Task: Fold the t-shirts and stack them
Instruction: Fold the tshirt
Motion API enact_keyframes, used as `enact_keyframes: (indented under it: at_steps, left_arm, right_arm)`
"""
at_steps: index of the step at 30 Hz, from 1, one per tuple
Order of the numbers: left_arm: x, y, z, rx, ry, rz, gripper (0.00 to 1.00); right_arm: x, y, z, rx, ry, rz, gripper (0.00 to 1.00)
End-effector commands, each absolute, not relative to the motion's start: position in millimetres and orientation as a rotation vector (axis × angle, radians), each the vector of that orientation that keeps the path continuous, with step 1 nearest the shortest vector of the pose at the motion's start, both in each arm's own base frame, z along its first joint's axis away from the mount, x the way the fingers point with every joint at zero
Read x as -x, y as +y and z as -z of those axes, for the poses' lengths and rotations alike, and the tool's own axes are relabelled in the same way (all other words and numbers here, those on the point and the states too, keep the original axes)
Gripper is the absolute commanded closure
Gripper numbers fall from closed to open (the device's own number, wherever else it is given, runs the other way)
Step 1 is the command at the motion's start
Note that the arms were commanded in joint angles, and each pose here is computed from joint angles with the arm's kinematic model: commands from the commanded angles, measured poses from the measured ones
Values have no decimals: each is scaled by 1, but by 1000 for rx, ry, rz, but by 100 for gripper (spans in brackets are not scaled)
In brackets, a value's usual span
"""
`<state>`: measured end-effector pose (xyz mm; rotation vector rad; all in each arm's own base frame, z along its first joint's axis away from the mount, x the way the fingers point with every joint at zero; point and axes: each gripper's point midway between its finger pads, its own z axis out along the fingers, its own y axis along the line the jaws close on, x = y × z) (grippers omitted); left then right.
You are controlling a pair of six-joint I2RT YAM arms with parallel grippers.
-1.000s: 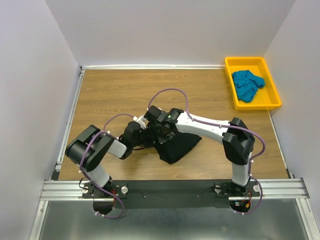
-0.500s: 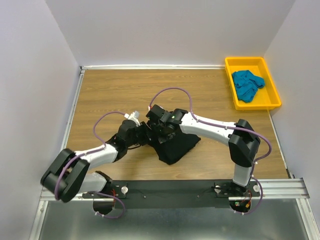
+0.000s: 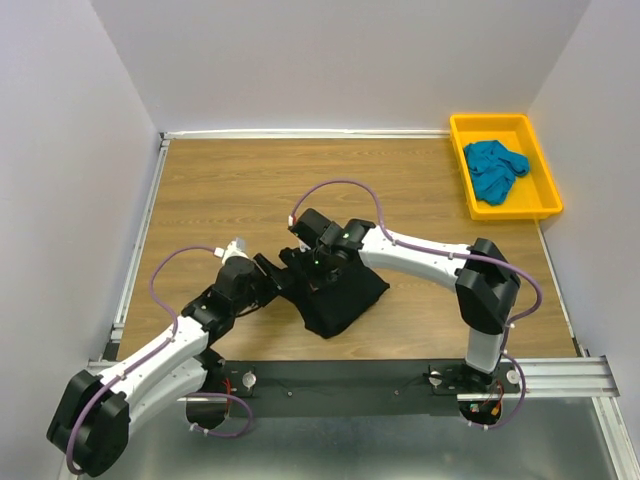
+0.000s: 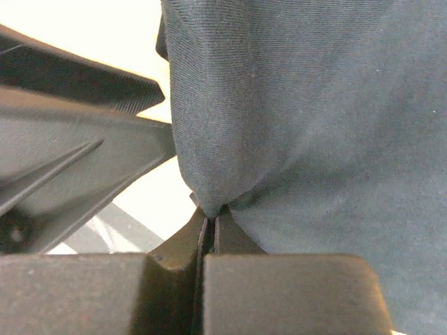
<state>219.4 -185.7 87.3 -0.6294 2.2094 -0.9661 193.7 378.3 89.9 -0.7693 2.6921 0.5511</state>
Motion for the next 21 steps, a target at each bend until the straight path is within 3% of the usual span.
enact_keyframes:
  at_steps: [1,4,8,21]
  left_arm:
    - [-213,-163,-62,770,2239,843,40]
    - [-211,-161,-57,796,2247,836,35]
    - [-207,-154,-60,834,2239,812,34]
    - [-219,-152,-97,798,2140,836,28]
  right_arm:
    - [-168,394,-79,892,2725,-718,84]
    - [-153,400,-70,967,2754,-820,66]
    - [-145,406,-81,1015,2713,-929,52]
    - [-210,353,-144,749,2505,-728,43]
